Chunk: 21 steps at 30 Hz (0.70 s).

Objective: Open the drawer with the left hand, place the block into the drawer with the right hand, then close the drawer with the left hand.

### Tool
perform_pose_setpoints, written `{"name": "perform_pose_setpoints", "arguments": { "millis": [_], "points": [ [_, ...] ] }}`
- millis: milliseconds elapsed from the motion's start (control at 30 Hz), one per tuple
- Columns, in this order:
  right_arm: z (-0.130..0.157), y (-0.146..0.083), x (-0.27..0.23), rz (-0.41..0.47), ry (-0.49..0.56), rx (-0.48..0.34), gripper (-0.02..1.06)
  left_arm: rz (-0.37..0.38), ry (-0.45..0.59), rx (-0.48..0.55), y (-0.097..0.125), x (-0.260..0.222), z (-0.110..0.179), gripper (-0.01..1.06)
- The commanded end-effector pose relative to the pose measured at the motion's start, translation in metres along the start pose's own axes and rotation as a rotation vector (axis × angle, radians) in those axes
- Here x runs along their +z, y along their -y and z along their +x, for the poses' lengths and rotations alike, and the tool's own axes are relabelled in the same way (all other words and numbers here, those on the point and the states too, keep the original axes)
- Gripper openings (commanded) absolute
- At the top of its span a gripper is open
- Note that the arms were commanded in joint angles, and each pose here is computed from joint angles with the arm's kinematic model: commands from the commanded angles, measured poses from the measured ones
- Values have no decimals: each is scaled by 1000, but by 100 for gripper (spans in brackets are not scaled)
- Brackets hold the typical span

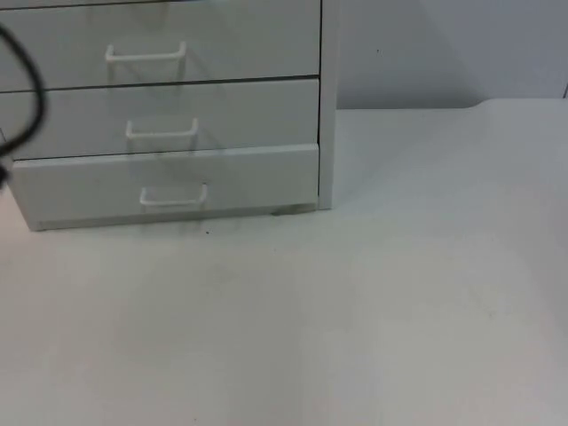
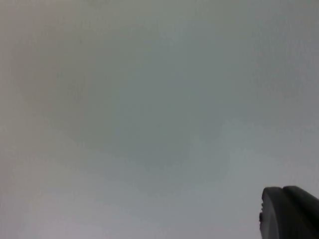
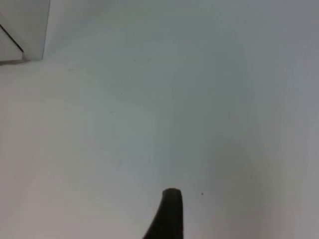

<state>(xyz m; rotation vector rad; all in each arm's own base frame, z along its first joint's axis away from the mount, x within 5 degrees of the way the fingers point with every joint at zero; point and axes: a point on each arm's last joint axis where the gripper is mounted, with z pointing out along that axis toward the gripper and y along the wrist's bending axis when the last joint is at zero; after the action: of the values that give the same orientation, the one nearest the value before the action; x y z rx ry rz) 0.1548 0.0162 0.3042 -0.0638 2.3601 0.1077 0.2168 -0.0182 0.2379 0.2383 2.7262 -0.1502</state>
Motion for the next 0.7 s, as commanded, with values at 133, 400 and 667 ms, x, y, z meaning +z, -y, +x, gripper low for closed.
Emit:
{"name": "perform_pose_setpoints", "arguments": {
  "millis": [133, 400, 667],
  "points": [
    [-2, 0, -1, 0, 28, -17, 73, -66, 201, -186, -22, -50, 23, 0],
    [-3, 0, -1, -3, 37, -25, 73, -94, 375, -197, -13, -89, 41, 0],
    [-2, -14, -8, -145, 73, -145, 73, -103, 560, -157, 9, -128, 69, 0]
  ]
}}
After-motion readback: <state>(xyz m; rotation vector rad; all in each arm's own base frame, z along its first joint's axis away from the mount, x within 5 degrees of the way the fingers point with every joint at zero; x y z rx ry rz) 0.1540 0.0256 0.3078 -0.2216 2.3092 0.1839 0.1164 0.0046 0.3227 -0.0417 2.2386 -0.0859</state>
